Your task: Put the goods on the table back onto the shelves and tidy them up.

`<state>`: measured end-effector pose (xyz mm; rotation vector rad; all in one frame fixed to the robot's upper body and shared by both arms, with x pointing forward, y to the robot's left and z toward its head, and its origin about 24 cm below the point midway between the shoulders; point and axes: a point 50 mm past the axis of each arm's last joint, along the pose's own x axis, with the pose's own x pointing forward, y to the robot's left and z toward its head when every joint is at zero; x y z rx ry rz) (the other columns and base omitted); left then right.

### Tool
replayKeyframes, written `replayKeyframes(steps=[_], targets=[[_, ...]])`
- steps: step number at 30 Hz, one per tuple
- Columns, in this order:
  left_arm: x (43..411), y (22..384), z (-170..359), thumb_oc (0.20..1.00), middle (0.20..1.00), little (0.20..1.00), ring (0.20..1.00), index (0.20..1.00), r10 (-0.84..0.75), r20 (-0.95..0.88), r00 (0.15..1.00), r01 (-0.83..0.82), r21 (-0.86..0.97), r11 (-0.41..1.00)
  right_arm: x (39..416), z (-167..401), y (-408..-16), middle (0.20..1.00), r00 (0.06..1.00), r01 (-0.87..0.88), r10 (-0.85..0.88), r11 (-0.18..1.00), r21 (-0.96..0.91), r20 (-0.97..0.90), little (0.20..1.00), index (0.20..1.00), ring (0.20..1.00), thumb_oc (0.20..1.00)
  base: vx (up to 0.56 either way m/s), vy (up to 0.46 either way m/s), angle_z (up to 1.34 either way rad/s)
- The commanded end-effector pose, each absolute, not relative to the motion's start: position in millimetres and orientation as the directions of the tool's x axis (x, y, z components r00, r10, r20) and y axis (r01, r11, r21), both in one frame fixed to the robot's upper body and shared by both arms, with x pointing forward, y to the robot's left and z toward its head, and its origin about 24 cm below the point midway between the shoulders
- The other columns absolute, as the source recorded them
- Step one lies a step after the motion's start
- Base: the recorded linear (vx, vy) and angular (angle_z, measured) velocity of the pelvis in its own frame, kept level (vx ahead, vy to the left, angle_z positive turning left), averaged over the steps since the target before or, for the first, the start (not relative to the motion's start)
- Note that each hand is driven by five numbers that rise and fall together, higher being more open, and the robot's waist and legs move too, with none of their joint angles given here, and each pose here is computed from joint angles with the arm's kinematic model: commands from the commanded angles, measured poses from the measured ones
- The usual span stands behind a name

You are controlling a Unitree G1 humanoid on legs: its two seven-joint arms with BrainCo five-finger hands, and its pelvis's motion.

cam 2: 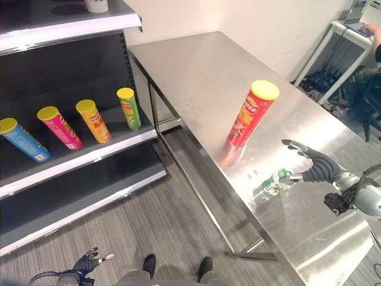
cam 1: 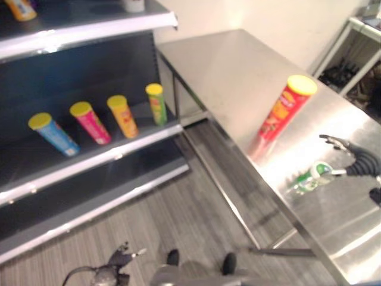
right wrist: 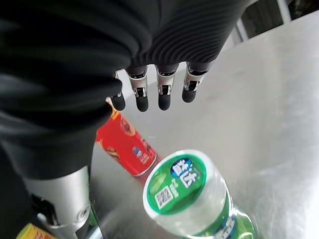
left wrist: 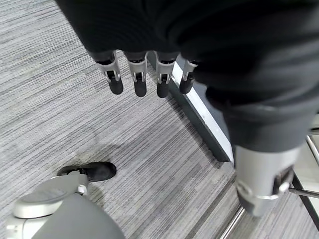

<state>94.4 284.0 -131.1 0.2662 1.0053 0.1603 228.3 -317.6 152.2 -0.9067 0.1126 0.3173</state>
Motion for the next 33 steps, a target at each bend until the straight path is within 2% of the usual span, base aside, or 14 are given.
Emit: replayKeyframes(steps=[1,3,10,13,21,23,33], targets=[[116,293,-121,1.000,1.000,1.000,1.000,1.000,0.261,-0.766,0.587,0.031,0.343,0.939,239,171,-307,1.000,0.933,-0.336,0.282,0.453,-0.826,-0.226,1.000,1.000,1.000,1.000,0.01,0.007,0.05],[117,292,-121,1.000,1.000,1.000,1.000,1.000,0.255,-0.766,0.590,0.036,0.341,0.939,240,166,-306,1.000,0.927,-0.353,0.281,0.425,-0.833,-0.249,1.000,1.000,1.000,1.000,0.00,0.007,0.05],[117,292,-120,1.000,1.000,1.000,1.000,1.000,0.269,-0.756,0.596,0.042,0.364,0.930,245,157,-311,1.000,0.920,-0.372,0.208,0.208,-0.904,-0.331,1.000,1.000,1.000,1.000,0.00,0.000,0.00],[117,296,-119,1.000,1.000,1.000,1.000,1.000,0.286,-0.753,0.593,0.035,0.379,0.925,246,151,-314,1.000,0.922,-0.374,0.177,0.174,-0.911,-0.345,1.000,1.000,1.000,1.000,0.00,0.000,0.00],[115,301,-118,1.000,1.000,1.000,1.000,1.000,0.301,-0.752,0.587,0.028,0.390,0.920,242,134,-316,1.000,0.899,-0.432,0.160,0.194,-0.881,-0.407,1.000,1.000,1.000,1.000,0.00,0.000,0.00],[117,300,-117,1.000,1.000,1.000,1.000,1.000,0.300,-0.751,0.589,0.030,0.391,0.920,249,125,-317,0.200,0.900,-0.433,0.131,0.179,-0.883,-0.415,0.200,0.200,0.200,0.200,0.00,0.000,0.00],[118,306,-115,1.000,1.000,1.000,1.000,1.000,0.340,-0.736,0.585,-0.005,0.416,0.910,253,145,-301,0.200,0.931,-0.344,0.211,0.226,-0.911,-0.299,0.200,0.200,0.200,0.200,0.00,0.000,0.00]])
